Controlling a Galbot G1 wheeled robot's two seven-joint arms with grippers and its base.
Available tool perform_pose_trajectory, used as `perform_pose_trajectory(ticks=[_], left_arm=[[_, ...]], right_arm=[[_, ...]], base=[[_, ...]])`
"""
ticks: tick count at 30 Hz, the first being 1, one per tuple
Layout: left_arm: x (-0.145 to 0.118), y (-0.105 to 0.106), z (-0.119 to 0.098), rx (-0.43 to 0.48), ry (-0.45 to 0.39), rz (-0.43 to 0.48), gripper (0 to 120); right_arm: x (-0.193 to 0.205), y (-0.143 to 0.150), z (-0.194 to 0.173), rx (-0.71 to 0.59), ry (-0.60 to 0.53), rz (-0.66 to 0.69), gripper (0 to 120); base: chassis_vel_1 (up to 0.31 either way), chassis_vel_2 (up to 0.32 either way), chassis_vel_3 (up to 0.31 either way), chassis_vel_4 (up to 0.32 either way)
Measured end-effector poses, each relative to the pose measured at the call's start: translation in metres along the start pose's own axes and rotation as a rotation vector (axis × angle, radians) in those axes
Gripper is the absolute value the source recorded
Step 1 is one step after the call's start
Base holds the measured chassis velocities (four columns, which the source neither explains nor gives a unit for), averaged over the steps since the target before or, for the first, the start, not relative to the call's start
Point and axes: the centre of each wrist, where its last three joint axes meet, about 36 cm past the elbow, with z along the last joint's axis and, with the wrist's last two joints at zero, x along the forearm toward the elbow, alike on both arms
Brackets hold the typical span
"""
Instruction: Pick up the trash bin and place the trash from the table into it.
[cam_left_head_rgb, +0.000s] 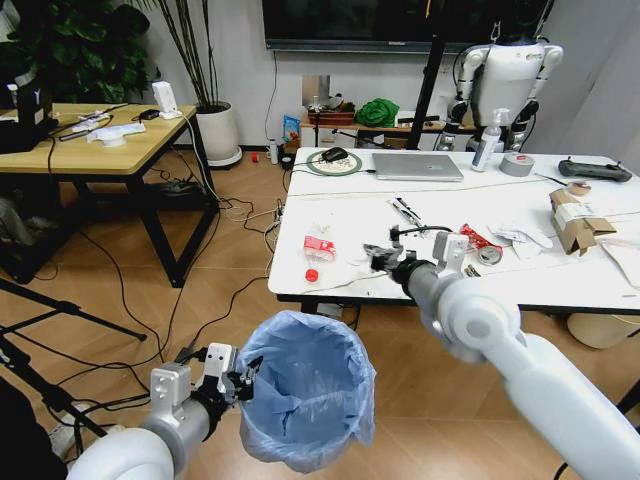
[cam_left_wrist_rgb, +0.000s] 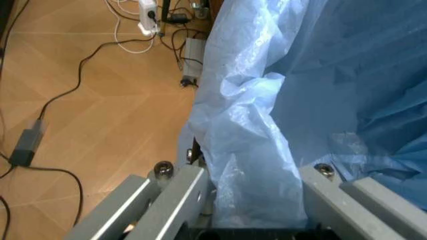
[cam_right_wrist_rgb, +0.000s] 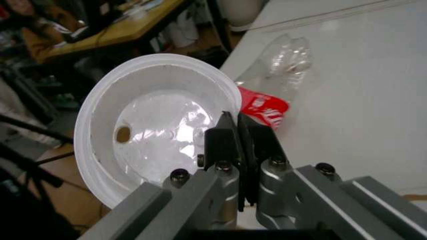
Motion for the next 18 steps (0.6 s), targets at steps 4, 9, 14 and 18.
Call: perform_pose_trajectory(ticks=[4,9,14,18], left_arm=[[0.0,0.0,0.0,0.004,-0.001,-0.002,2],[-0.002,-0.003,0.002,0.017,0.003,-0.009,2],[-0.004,-0.005,0.004,0.04,0.017,-0.026,2],[-0.004,-0.007,0.005,0.046,0.022,-0.03,2]], right_arm=[[0.015,0.004,0.013,-0.009,0.0,-0.143,0],[0.036,0.008,0.025,0.02,-0.006,-0.321,0],[0.053,0.011,0.037,0.082,0.0,-0.384,0],[0.059,0.009,0.047,0.118,0.019,-0.376,0]], base=[[0.0,0.0,0.0,0.0],[0.0,0.0,0.0,0.0],[0.0,0.0,0.0,0.0],[0.0,0.0,0.0,0.0]])
